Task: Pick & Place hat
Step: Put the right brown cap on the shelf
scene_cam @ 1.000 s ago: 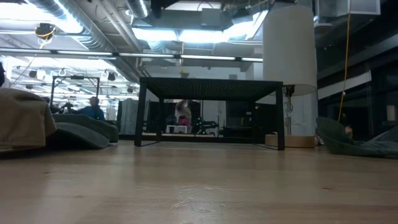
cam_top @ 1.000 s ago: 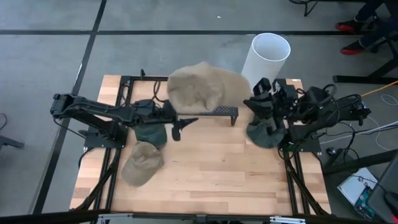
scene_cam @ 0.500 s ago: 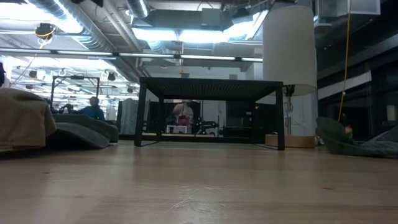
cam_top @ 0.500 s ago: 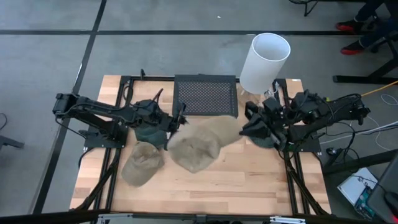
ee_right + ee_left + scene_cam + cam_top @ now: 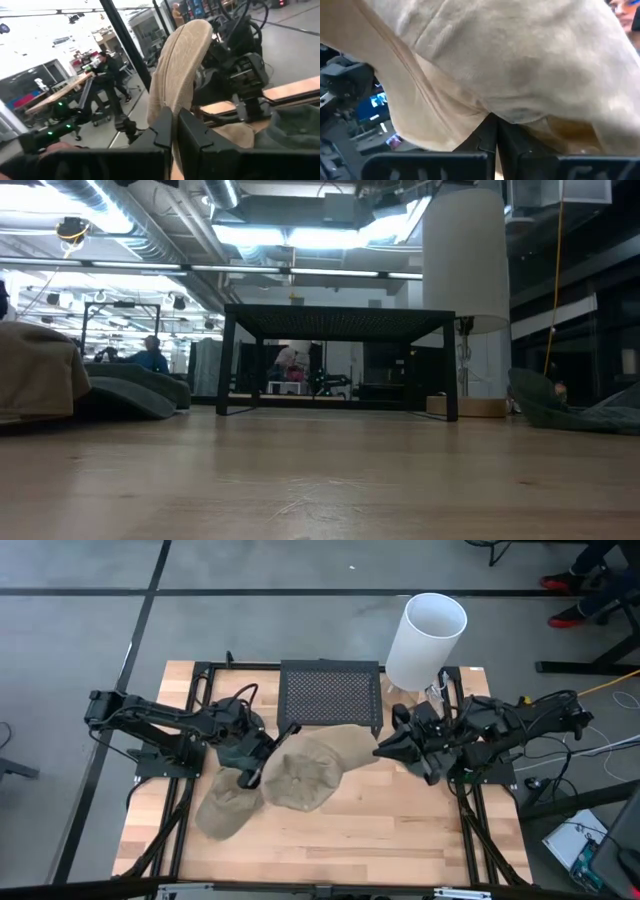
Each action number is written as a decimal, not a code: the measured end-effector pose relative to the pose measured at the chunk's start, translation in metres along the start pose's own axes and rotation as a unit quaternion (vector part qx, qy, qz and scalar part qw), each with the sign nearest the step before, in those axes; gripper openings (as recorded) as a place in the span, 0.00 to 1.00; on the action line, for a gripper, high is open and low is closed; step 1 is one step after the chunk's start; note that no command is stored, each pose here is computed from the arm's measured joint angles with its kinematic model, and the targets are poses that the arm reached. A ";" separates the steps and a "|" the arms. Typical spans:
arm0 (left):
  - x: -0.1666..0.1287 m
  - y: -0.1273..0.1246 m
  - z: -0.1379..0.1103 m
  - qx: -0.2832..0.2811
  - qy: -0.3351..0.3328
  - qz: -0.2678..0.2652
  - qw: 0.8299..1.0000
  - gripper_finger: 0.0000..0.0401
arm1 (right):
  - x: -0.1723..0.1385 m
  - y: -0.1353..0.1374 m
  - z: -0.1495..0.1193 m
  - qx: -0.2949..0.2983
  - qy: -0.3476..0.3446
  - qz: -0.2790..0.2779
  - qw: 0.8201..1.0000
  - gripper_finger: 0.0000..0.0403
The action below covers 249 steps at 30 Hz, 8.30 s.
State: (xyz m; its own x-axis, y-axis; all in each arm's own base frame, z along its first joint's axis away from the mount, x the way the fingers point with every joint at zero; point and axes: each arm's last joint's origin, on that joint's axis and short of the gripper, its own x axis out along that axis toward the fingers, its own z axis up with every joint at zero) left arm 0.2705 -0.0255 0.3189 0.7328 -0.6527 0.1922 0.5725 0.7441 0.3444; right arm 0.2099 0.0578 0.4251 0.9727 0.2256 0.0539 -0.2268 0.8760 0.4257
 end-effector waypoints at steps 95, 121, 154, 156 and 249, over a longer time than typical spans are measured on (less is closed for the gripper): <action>0.024 0.046 0.015 -0.073 -0.022 -0.109 0.991 0.00 | 0.002 0.017 -0.006 -0.061 0.005 0.030 0.998 0.03; -0.012 -0.014 0.058 -0.001 0.309 0.606 0.733 0.00 | -0.017 -0.010 -0.015 -0.075 0.012 -0.268 0.961 0.03; 0.003 0.001 -0.007 -0.158 0.318 0.592 0.724 0.60 | -0.020 -0.018 -0.012 -0.122 0.009 -0.320 0.940 0.03; 0.003 0.005 -0.013 -0.172 0.314 0.600 0.715 0.66 | -0.020 -0.018 -0.012 -0.122 0.009 -0.320 0.939 0.03; -0.050 0.013 0.065 -0.674 0.225 0.254 0.656 0.01 | 0.112 -0.067 -0.072 -0.254 0.069 -0.196 0.945 0.50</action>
State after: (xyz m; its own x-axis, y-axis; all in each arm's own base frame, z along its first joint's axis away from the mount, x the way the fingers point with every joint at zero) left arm 0.2173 0.0079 0.3733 0.8156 -0.3896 -0.4278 -0.2050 0.4967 -0.8434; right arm 0.3306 0.0550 0.3374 0.9793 -0.1355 -0.1502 0.1209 0.9874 -0.1026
